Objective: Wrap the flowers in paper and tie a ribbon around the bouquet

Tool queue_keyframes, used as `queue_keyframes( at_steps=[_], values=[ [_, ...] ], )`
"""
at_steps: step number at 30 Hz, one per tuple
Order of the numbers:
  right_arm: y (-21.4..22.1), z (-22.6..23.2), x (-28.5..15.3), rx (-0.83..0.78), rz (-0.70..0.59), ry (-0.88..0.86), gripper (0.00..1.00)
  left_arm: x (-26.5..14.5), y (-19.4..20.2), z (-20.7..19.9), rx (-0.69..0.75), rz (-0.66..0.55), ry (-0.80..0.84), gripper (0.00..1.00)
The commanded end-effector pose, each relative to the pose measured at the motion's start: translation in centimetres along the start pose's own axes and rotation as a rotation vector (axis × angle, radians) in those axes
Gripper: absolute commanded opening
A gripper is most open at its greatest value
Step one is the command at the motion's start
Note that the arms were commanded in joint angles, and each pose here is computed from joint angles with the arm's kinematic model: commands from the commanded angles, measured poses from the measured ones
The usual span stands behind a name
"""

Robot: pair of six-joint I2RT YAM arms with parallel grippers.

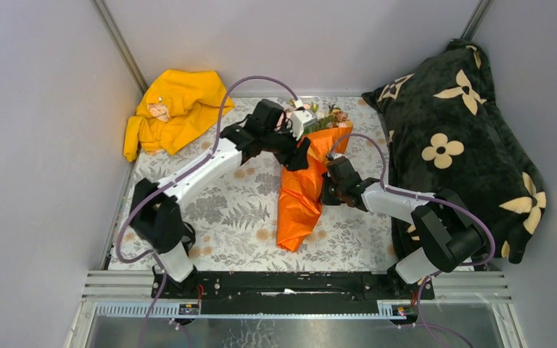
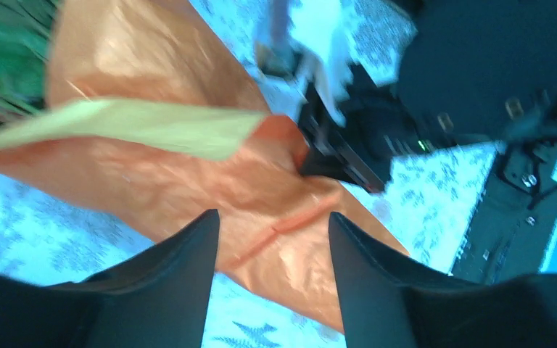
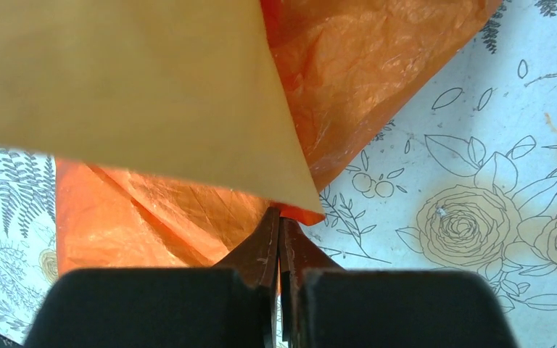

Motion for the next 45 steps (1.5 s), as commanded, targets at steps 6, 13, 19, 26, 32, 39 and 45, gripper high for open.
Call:
queue_keyframes(
  at_steps=[6,13,19,26,32,39,45],
  values=[
    [-1.3,0.9,0.0,0.119,-0.052,-0.102,0.0,3.3,13.4,-5.0,0.298,0.289,-0.007,0.34],
    [-1.6,1.2,-0.2,0.163,-0.053,-0.147,0.0,5.1,17.5,-10.1,0.563,0.335,0.041,0.41],
    [-1.8,1.0,-0.4,0.175,-0.061,-0.138,0.0,5.1,21.1,-14.1,0.743,0.372,0.085,0.5],
    [-2.1,1.2,-0.7,0.167,-0.065,-0.145,0.0,3.8,21.8,-16.4,0.778,0.412,0.209,0.51],
    [-1.9,1.1,-1.1,0.168,-0.068,-0.142,0.0,0.3,15.6,-19.8,0.774,0.292,0.365,0.56],
    [-1.7,1.5,-1.4,0.145,-0.054,-0.17,0.0,4.6,14.4,-12.4,0.636,0.244,0.11,0.56],
    [-2.3,1.8,-1.6,0.126,-0.067,-0.174,0.01,7.4,18.6,-12.1,0.663,0.349,0.126,0.6]
  ],
)
Point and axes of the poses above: each gripper's point midway between its finger pads, its own x axis out along the fingers, its own z axis along the line the jaws close on, y = z × x, the point moved 1 cm from there along -x, back along the fingers, and after that the axes turned 5 degrees about x, right-handed, at the moved point
